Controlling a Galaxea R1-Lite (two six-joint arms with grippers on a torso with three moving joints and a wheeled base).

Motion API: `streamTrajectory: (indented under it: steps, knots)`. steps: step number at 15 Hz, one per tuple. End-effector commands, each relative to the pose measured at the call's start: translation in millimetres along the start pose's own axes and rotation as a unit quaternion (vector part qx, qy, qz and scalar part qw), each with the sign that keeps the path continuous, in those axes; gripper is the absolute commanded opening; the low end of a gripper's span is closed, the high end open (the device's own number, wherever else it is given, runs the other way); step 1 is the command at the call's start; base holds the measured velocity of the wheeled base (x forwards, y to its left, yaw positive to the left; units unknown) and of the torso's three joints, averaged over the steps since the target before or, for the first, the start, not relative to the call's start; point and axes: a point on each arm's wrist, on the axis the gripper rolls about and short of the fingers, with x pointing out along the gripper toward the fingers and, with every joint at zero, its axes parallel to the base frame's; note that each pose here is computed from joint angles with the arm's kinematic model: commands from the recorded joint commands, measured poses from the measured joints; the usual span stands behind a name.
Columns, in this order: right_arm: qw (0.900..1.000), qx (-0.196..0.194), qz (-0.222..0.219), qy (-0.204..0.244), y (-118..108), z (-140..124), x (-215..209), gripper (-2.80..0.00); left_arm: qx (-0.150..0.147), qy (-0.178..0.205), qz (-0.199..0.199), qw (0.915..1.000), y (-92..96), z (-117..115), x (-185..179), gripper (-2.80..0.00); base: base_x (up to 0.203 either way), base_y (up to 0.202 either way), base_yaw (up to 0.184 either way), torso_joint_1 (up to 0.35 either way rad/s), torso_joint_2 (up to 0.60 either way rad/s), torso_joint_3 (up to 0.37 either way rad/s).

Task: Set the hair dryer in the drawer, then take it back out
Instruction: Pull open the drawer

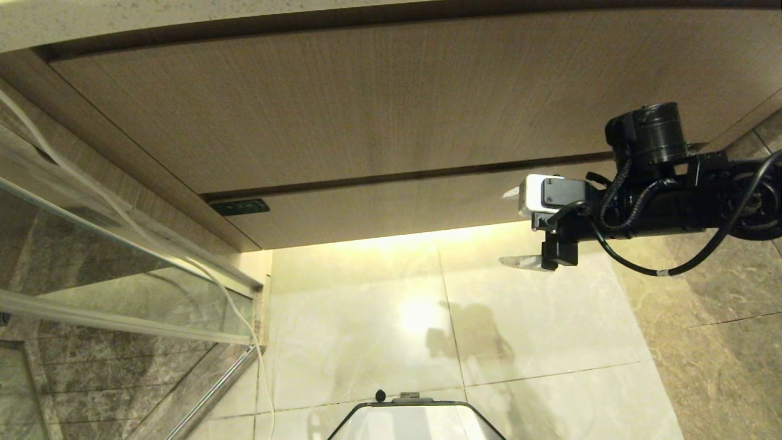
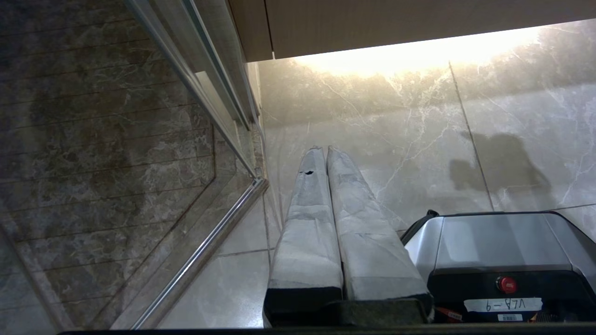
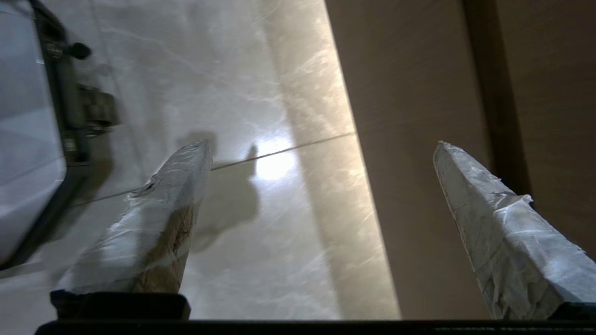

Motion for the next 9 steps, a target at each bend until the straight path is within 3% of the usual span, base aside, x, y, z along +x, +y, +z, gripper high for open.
streamTrajectory:
  steps: [1, 9]
  knots:
    - [0.999, -0.036, -0.02, -0.009, 3.4, -11.4, 21.6, 0.0, 0.0, -0.001, 0.0, 1.0, 0.0, 0.2, -0.1, -2.8, 0.0, 0.0, 0.0, 0.0, 0.0, 0.0]
    - [0.994, -0.089, -0.053, 0.019, -7.6, -27.9, 50.5, 0.0, 0.0, 0.0, 0.0, 1.0, 0.0, -0.3, 0.1, -2.8, 0.0, 0.0, 0.0, 0.0, 0.0, 0.0]
